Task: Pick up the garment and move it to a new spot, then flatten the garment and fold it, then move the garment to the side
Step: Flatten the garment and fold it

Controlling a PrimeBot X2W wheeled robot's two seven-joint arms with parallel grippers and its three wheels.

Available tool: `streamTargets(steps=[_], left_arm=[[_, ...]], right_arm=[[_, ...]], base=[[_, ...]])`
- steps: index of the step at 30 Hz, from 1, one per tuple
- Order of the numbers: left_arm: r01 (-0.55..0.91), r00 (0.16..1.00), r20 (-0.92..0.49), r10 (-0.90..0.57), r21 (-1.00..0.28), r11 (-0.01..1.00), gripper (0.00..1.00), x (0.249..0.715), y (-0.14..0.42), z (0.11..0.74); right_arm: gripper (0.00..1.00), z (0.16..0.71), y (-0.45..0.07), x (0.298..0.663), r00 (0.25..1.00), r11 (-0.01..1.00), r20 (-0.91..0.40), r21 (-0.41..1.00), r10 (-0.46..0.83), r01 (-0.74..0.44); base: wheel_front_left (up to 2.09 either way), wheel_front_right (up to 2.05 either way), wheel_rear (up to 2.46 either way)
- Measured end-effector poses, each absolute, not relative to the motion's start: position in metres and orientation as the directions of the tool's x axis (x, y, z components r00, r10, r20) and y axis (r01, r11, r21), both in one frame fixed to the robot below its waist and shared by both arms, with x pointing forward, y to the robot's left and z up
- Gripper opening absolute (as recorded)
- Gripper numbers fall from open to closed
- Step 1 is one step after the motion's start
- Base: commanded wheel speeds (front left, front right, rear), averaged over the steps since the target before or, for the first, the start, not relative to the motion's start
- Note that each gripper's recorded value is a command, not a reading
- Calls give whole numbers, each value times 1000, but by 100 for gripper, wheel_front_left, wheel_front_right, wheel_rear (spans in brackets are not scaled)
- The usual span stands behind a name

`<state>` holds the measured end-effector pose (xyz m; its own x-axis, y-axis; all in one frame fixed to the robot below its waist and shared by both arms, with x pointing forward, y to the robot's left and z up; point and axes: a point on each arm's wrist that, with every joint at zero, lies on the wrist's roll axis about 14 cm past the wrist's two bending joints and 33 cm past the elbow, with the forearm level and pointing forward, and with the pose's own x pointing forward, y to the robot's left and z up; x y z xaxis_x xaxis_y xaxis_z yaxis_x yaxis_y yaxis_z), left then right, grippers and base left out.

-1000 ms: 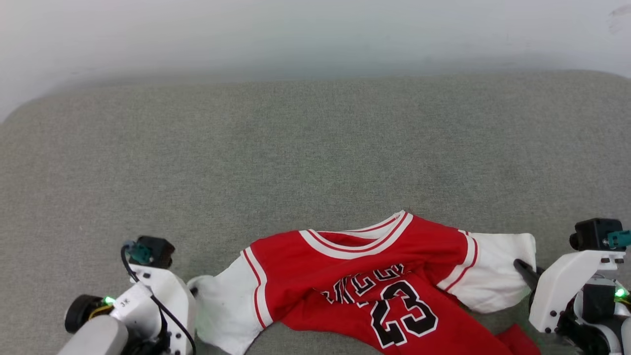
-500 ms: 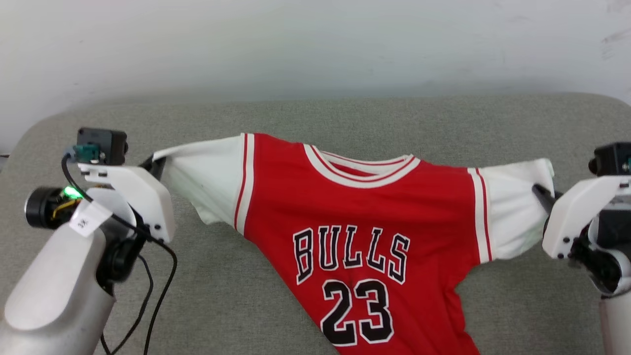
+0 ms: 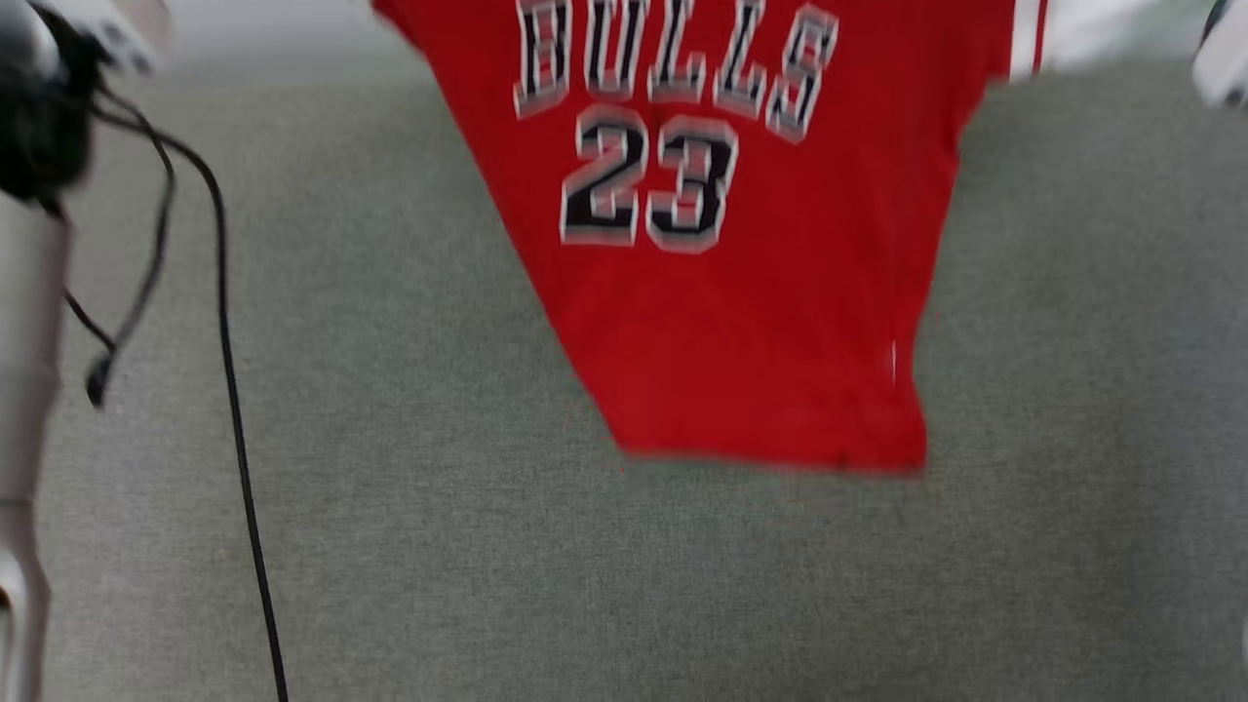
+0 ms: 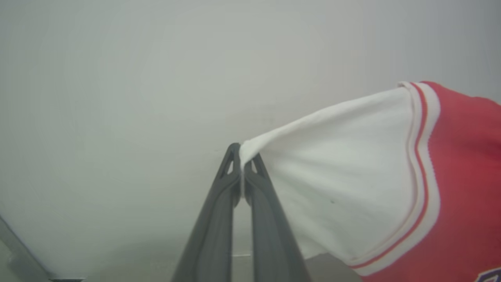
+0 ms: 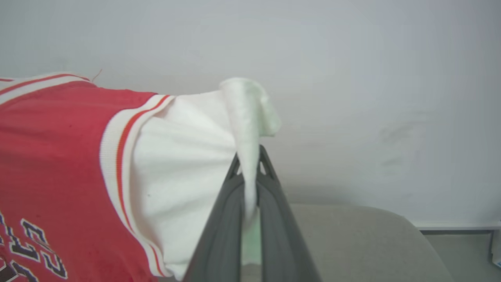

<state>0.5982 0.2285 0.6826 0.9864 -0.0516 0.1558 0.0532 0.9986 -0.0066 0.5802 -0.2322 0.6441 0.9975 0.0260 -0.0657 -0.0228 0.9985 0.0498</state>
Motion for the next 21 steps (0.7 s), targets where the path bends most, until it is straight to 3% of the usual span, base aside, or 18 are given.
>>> streamTargets(steps=[8, 14, 21], left_arm=[[29, 941, 338, -19, -26, 999, 0, 643, 241, 729], [30, 928, 371, -16, -31, 999, 0, 667, 246, 722], [35, 963, 270, -19, -58, 998, 0, 689, 248, 657]], right_arm=[[0, 709, -221, 637, 983, 999, 181, 6, 32, -34], [0, 719, -209, 666, 965, 999, 256, -17, 49, -46], [0, 662, -188, 696, 983, 996, 158, -25, 89, -86]], base=[[0, 0, 0], [0, 0, 0], [0, 0, 0]])
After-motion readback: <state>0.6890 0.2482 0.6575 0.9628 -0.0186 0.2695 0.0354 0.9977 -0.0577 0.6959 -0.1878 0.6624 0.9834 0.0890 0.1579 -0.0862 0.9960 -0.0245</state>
